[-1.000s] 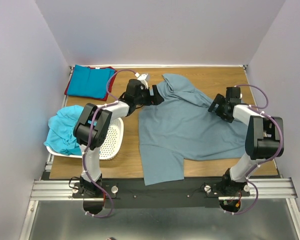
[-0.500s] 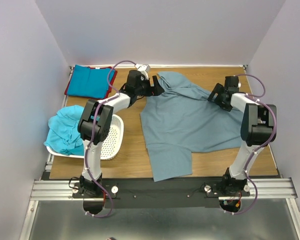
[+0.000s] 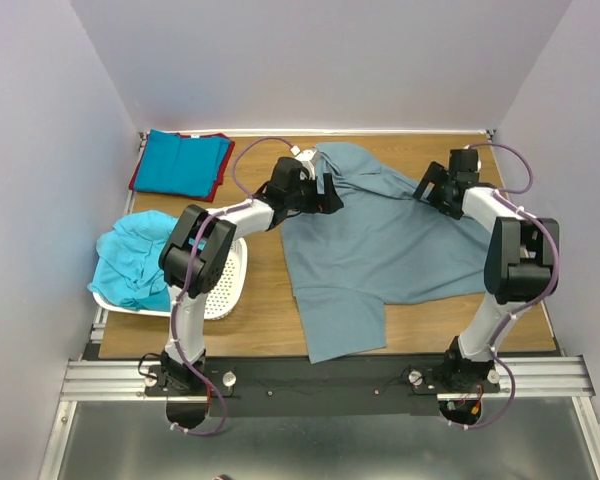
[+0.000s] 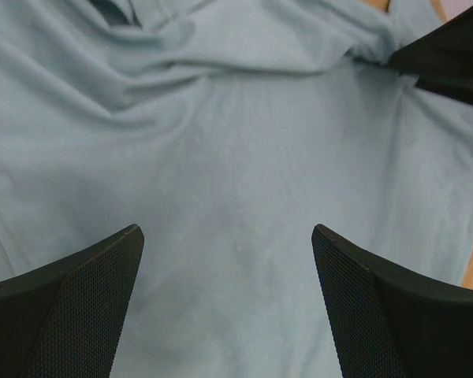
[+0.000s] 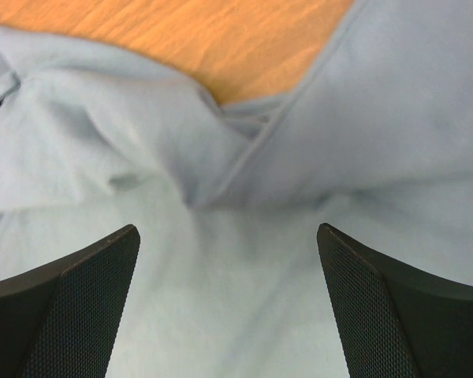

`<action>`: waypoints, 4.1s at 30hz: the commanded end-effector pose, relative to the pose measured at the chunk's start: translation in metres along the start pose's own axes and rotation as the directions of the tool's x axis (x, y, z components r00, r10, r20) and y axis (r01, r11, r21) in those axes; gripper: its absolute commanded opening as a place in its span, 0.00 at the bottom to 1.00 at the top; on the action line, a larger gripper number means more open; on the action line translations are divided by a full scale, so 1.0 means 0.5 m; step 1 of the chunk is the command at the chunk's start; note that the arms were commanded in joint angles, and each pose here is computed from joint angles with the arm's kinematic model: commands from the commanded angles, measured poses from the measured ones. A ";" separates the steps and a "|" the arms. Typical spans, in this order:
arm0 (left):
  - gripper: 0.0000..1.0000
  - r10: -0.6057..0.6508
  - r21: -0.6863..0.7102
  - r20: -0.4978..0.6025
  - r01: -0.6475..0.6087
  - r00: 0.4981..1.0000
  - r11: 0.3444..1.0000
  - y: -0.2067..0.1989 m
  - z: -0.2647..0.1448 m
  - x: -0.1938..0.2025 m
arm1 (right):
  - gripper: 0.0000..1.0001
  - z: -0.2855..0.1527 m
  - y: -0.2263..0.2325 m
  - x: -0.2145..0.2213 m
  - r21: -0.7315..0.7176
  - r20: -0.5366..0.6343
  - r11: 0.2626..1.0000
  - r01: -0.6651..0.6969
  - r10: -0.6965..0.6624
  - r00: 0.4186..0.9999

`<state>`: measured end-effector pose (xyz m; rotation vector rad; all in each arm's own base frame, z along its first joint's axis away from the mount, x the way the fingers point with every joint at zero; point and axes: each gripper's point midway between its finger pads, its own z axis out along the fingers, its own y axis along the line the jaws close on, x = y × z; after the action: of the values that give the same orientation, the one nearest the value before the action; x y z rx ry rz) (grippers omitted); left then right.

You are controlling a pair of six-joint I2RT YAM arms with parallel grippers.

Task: Fold and stack the t-shirts
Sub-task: Flatten the tshirt out

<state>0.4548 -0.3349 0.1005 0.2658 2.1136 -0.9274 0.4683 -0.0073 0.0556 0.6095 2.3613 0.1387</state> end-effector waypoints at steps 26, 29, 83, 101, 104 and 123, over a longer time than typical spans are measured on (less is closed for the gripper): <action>0.97 0.028 -0.389 -0.207 -0.108 0.978 0.915 0.202 0.034 0.044 | 1.00 -0.054 -0.007 0.186 -0.099 -0.203 0.995 -0.017 -0.003 0.979; 0.97 0.015 -0.388 -0.218 -0.101 0.976 0.916 0.214 0.037 0.048 | 1.00 -0.047 0.013 0.191 -0.122 -0.214 0.992 -0.024 -0.002 0.977; 0.96 0.095 -0.334 -0.232 -0.172 0.968 0.927 0.149 -0.019 0.094 | 1.00 -0.129 0.061 0.209 -0.159 -0.129 0.982 0.101 -0.122 0.984; 0.96 0.049 -0.314 -0.197 -0.110 0.979 0.943 0.219 0.030 0.028 | 1.00 -0.011 0.099 0.204 -0.157 -0.217 0.982 0.102 -0.136 0.967; 0.96 0.053 -0.318 -0.173 -0.106 0.984 0.942 0.234 0.043 -0.004 | 1.00 -0.001 0.126 0.178 -0.190 -0.204 0.977 0.101 -0.140 0.969; 0.98 0.222 -0.358 0.100 -0.173 0.970 0.918 0.113 -0.166 -0.203 | 1.00 -0.198 -0.198 0.056 0.227 0.056 0.970 -0.087 0.076 0.996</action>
<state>0.5011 -0.2389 0.1422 0.2415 2.1489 -0.4533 0.4056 -0.0190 0.1397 0.5966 2.2173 0.0996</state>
